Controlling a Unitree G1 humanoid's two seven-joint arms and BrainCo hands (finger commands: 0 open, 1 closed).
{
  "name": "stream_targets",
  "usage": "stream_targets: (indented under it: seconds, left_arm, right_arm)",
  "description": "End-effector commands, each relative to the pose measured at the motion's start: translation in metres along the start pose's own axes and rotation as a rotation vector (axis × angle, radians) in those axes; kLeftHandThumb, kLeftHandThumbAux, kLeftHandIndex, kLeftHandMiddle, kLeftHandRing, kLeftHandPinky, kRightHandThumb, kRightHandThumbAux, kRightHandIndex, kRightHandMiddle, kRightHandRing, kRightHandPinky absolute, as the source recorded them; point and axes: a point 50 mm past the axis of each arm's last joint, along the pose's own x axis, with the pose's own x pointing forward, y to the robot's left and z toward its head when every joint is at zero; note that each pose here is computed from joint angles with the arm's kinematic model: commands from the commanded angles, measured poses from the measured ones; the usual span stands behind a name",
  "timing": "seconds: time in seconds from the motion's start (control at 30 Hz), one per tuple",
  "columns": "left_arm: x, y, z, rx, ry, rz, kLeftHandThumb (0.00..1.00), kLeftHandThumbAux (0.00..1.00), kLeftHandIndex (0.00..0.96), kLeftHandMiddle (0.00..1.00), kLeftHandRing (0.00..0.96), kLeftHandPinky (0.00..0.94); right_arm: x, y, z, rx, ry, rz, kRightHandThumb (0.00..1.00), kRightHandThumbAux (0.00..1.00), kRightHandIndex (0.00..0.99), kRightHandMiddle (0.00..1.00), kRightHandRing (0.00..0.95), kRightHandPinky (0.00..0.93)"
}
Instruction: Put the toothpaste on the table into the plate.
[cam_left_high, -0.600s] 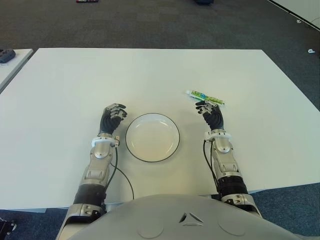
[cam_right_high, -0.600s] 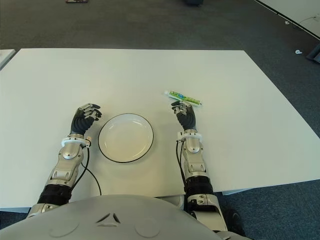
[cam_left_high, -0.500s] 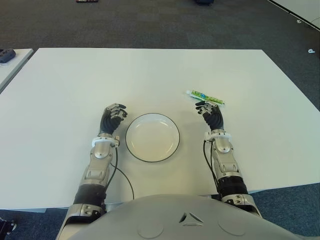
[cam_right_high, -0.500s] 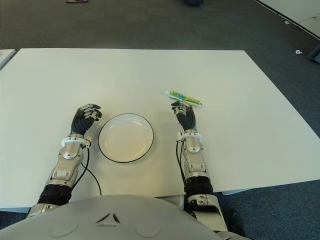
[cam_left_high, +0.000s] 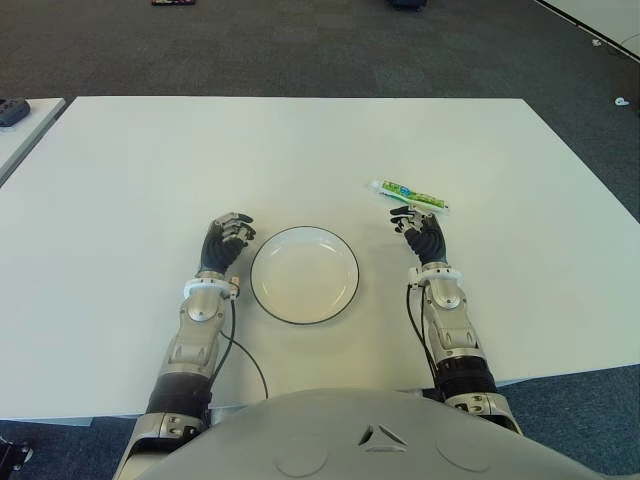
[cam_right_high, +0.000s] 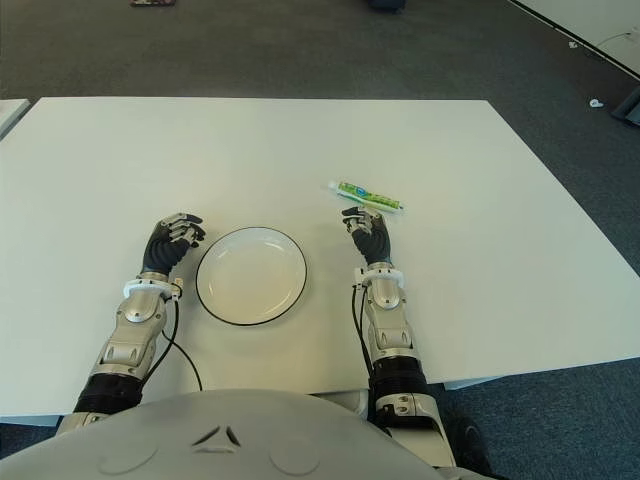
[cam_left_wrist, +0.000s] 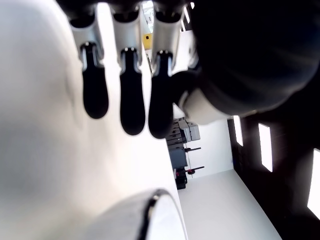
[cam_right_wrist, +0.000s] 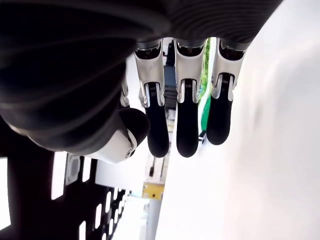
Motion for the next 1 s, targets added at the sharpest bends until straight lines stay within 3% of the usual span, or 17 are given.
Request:
stream_targets:
  seconds: [0.03,0.2,0.43,0.8,1.0]
  left_arm:
    - [-0.001,-0.001,-0.001,0.009,0.011,0.005,0.696,0.725,0.428,0.535,0.529,0.506]
    - [-0.002,0.001,-0.005,0.009,0.031,0.020,0.697,0.724,0.428,0.533,0.530,0.513]
    - [-0.002,0.004,-0.012,-0.005,0.066,0.042,0.698,0.724,0.428,0.521,0.521,0.502]
    - [-0.006,0.001,-0.025,-0.042,0.107,0.070,0.698,0.723,0.427,0.519,0.519,0.499]
    - [-0.009,-0.002,-0.031,-0.054,0.127,0.084,0.698,0.723,0.427,0.515,0.515,0.492]
  right_arm:
    - [0.004,-0.004,0.001,-0.014,-0.003,-0.004,0.705,0.729,0.419,0.397,0.386,0.417]
    - [0.014,-0.010,0.009,-0.029,-0.036,-0.005,0.705,0.729,0.418,0.409,0.396,0.425]
    - [0.030,-0.024,0.037,-0.104,-0.147,-0.009,0.707,0.731,0.414,0.411,0.388,0.387]
    - [0.054,-0.037,0.082,-0.331,-0.362,0.022,0.708,0.729,0.410,0.385,0.360,0.349]
    - [0.067,-0.041,0.097,-0.483,-0.405,0.029,0.703,0.728,0.406,0.340,0.325,0.319]
